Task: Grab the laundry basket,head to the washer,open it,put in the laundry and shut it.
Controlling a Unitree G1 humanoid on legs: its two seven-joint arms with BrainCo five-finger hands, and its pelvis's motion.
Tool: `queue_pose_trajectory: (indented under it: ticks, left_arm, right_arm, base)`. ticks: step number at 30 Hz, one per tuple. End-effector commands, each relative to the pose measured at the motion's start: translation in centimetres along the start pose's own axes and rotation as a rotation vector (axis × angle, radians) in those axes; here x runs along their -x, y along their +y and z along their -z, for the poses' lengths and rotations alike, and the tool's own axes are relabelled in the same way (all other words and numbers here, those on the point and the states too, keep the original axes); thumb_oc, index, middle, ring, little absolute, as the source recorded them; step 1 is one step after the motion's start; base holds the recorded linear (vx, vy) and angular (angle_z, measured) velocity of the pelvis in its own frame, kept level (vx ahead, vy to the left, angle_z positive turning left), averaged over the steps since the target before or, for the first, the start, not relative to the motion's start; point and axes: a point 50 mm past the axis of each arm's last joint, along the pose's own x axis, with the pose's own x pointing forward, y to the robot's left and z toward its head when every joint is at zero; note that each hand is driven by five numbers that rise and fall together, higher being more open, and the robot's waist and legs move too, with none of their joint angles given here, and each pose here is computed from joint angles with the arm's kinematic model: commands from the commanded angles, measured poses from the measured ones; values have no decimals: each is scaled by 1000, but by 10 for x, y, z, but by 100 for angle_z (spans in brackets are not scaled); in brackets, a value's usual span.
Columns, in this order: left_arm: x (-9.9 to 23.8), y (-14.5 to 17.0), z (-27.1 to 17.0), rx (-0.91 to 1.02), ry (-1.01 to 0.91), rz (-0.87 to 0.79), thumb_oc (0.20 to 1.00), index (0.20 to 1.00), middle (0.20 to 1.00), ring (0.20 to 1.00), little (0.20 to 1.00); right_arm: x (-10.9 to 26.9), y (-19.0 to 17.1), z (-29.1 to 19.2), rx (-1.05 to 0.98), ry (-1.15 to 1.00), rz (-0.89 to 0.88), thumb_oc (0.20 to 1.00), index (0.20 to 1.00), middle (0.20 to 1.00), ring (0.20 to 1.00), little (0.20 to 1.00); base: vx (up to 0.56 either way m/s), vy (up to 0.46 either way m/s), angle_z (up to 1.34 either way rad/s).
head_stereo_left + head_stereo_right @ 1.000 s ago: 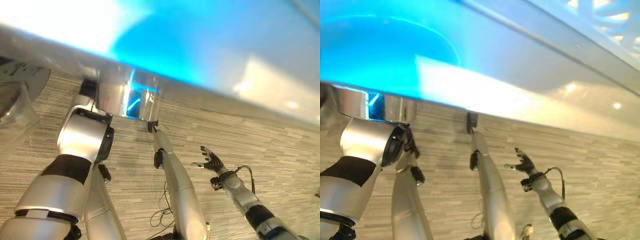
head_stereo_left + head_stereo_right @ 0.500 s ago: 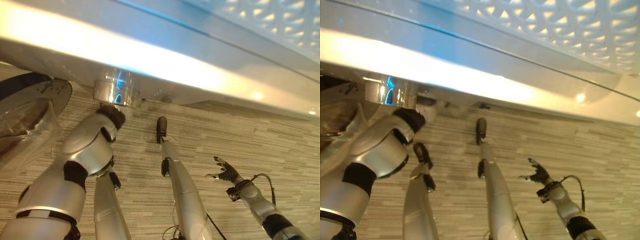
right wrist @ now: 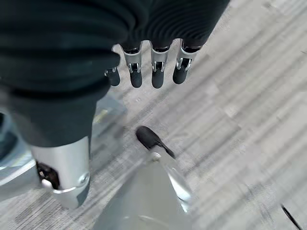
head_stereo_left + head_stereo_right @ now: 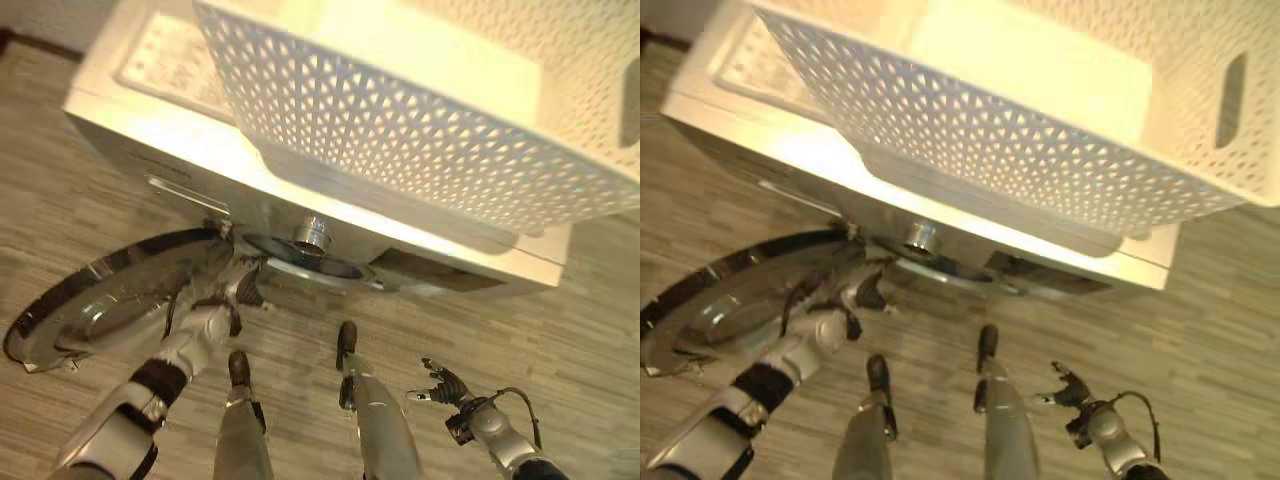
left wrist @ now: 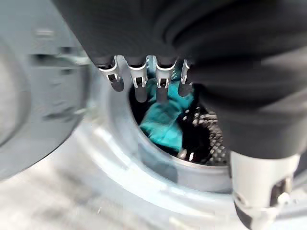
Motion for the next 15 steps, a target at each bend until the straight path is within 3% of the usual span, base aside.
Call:
queue_pose_trajectory:
  ticks: [1, 3, 9, 15]
  left_arm:
    - [3, -26, -2, 267, 25, 44, 1000, 1000, 1000, 1000, 1000]
    - [25, -81, 15, 417, 194, 147, 1000, 1000, 1000, 1000, 1000]
    - [53, -130, 25, 732, 386, 247, 1000, 1000, 1000, 1000, 1000]
    - [59, -121, 41, 765, 406, 227, 1000, 1000, 1000, 1000, 1000]
  right_arm:
    - [8, 0, 36, 5, 152, 5, 1000, 1000, 1000, 1000, 1000]
    - [8, 14, 52, -13, 255, -14, 1000, 1000, 1000, 1000, 1000]
    - [23, 41, 90, -131, 470, -45, 1000, 1000, 1000, 1000, 1000]
    - [29, 46, 101, -161, 545, -63, 1000, 1000, 1000, 1000, 1000]
  base:
    - [160, 259, 5]
    - [94, 179, 13]
    - [50, 229, 6]
    - [-158, 170, -34]
